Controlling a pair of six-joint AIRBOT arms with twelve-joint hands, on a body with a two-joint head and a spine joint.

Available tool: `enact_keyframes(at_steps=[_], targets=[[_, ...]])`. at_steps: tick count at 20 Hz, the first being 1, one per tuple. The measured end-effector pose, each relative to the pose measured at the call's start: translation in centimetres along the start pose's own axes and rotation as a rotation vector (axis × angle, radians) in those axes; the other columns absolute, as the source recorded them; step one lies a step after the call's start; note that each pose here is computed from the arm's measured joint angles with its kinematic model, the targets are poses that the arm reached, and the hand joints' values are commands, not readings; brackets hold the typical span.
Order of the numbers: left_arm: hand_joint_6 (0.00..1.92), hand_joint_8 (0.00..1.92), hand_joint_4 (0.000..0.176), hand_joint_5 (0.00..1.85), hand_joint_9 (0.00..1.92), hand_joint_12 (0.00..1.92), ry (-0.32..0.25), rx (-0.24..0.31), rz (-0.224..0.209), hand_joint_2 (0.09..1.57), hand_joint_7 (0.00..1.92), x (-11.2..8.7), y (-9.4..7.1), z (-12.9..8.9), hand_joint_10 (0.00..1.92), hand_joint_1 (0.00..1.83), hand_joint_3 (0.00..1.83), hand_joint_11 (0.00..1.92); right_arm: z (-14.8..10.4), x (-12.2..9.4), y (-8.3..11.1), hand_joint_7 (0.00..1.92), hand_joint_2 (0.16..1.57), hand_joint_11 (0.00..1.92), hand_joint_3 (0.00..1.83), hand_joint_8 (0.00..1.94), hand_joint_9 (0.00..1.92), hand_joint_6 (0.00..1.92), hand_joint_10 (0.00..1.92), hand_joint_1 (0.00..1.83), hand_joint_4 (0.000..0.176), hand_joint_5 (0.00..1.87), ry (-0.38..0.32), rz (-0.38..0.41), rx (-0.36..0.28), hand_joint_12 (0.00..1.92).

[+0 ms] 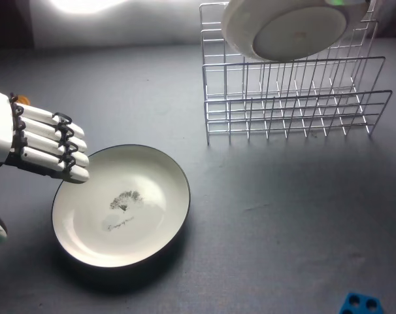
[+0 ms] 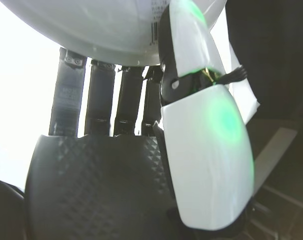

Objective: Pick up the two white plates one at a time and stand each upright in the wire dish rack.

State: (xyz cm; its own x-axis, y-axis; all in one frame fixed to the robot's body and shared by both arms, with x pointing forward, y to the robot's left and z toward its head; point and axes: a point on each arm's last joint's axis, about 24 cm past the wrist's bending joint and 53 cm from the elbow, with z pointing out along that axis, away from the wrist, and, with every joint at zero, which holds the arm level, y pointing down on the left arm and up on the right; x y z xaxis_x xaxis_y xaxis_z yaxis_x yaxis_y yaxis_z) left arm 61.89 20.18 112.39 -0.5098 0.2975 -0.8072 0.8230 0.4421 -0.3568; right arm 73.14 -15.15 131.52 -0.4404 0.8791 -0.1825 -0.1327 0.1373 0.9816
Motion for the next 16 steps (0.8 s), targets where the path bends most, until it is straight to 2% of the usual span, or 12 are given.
enact_keyframes(at_steps=[3, 6, 8, 9, 10, 11, 13, 16], targets=[[0.0, 0.01, 0.0, 0.17, 0.11, 0.23, -0.002, -0.002, 0.0, 1.07, 0.15, -0.1, 0.0, 0.1, 0.0, 0.0, 0.0, 0.0, 0.1, -0.3, -0.2, 0.98, 1.13, 0.75, 0.0, 0.92, 0.92, 1.12, 1.2, 1.37, 0.0, 0.86, 0.011, 0.028, 0.015, 1.17], [0.0, 0.0, 0.0, 0.15, 0.07, 0.17, -0.003, -0.009, 0.0, 1.07, 0.12, -0.1, 0.2, 0.4, 0.0, 0.0, 0.0, 0.0, 0.0, -0.5, -0.4, 0.95, 1.13, 0.74, 0.0, 0.96, 0.91, 1.15, 1.21, 1.37, 0.0, 0.85, 0.022, 0.028, 0.029, 1.18], [0.0, 0.0, 0.0, 0.15, 0.07, 0.18, -0.005, -0.016, 0.001, 1.07, 0.12, -0.2, 0.3, 0.7, 0.0, 0.0, 0.0, 0.0, 0.0, -0.6, -0.9, 0.98, 1.12, 0.73, 0.0, 0.91, 0.92, 1.1, 1.19, 1.37, 0.0, 0.88, 0.034, 0.028, 0.046, 1.17], [0.0, 0.0, 0.0, 0.14, 0.07, 0.18, -0.005, -0.015, 0.001, 1.07, 0.11, -0.2, 0.3, 0.8, 0.0, 0.0, 0.0, 0.0, 0.0, -0.8, -1.1, 0.98, 1.14, 0.73, 0.0, 0.98, 0.96, 1.14, 0.78, 1.24, 0.0, 0.88, 0.036, 0.028, 0.054, 1.15], [0.0, 0.0, 0.0, 0.15, 0.07, 0.18, -0.005, -0.015, 0.001, 1.07, 0.12, -0.2, 0.2, 1.0, 0.0, 0.0, 0.0, 0.0, 0.0, -1.0, -1.2, 0.99, 1.12, 0.74, 0.01, 0.92, 0.94, 1.11, 1.09, 1.34, 0.0, 0.88, 0.034, 0.028, 0.059, 1.15], [0.0, 0.0, 0.0, 0.14, 0.07, 0.16, -0.004, -0.015, 0.0, 1.07, 0.11, -0.1, 0.2, 1.1, 0.0, 0.0, 0.0, 0.0, 0.0, -1.4, -1.5, 0.98, 1.13, 0.75, 0.0, 0.93, 0.93, 1.12, 1.16, 1.36, 0.0, 0.87, 0.034, 0.028, 0.069, 1.15], [0.0, 0.0, 0.0, 0.17, 0.1, 0.22, -0.002, -0.019, 0.0, 1.07, 0.14, 0.0, 0.3, 1.2, 0.0, 0.0, 0.0, 0.0, -0.1, -1.5, -1.9, 0.96, 1.13, 0.73, 0.0, 0.96, 0.91, 1.13, 1.21, 1.37, 0.0, 0.86, 0.04, 0.032, 0.082, 1.19], [0.0, 0.0, 0.0, 0.17, 0.09, 0.18, -0.001, -0.025, -0.005, 1.06, 0.14, 0.1, 0.5, 1.7, 0.0, 0.0, 0.0, 0.0, 0.0, -1.8, -2.1, 0.94, 1.14, 0.71, 0.0, 0.98, 0.88, 1.16, 1.24, 1.36, 0.0, 0.84, 0.041, 0.04, 0.09, 1.21]])
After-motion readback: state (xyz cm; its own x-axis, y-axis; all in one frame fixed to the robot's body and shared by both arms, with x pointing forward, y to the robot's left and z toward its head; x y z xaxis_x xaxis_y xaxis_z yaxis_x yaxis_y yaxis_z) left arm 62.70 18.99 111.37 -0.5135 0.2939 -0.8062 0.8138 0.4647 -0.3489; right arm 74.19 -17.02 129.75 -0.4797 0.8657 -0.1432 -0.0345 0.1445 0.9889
